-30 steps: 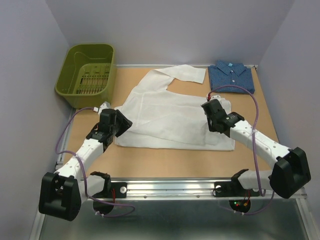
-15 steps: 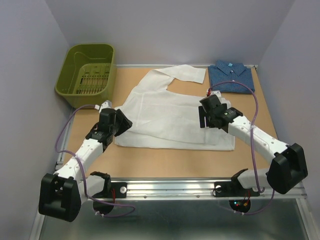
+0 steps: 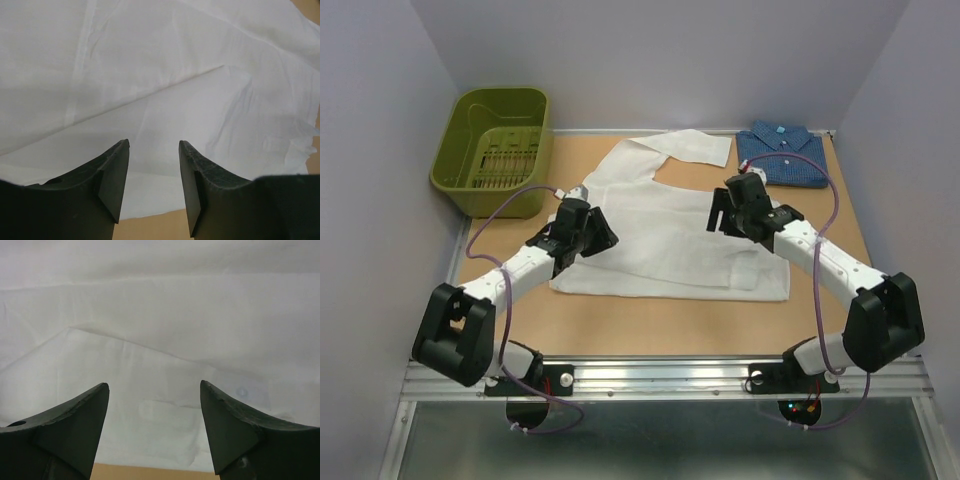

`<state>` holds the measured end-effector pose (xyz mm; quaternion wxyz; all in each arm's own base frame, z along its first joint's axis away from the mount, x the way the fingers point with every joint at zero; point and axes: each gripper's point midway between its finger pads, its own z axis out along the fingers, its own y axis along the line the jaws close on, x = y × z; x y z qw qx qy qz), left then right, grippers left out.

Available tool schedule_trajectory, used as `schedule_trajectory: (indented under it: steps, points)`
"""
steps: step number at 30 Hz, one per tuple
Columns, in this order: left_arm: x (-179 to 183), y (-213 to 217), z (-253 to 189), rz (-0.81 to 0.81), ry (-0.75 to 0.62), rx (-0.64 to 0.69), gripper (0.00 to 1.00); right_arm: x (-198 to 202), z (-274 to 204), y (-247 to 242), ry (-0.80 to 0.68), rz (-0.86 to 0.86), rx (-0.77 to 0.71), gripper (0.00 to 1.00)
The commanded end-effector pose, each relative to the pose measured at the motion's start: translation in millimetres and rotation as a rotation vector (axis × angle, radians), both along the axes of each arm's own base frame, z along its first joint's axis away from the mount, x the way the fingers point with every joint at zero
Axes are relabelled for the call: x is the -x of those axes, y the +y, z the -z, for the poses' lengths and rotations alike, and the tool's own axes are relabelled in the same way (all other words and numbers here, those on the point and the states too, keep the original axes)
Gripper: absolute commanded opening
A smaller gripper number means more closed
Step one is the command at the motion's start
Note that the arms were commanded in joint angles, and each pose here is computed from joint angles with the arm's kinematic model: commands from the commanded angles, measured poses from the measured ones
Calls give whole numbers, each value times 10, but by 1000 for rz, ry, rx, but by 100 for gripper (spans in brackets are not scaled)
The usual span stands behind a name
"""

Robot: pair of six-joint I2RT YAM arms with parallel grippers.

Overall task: Fold and stack the long sleeve shirts
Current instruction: Fold the shirt

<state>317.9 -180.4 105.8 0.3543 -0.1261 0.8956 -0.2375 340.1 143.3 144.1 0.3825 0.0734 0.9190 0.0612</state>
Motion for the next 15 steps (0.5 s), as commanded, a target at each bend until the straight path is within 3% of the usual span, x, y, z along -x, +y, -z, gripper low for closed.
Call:
schedule_trajectory:
  steps: [1,9,15]
  points:
    - [-70,-112,98,12,16,22,54,-316,-49,-11,-65,75,-136,78]
    - [48,42,575,-69,127,-16,52,113,881,-445,100,214,-206,71]
    - [115,209,742,-139,183,-11,51,420,1126,-758,144,311,-221,69]
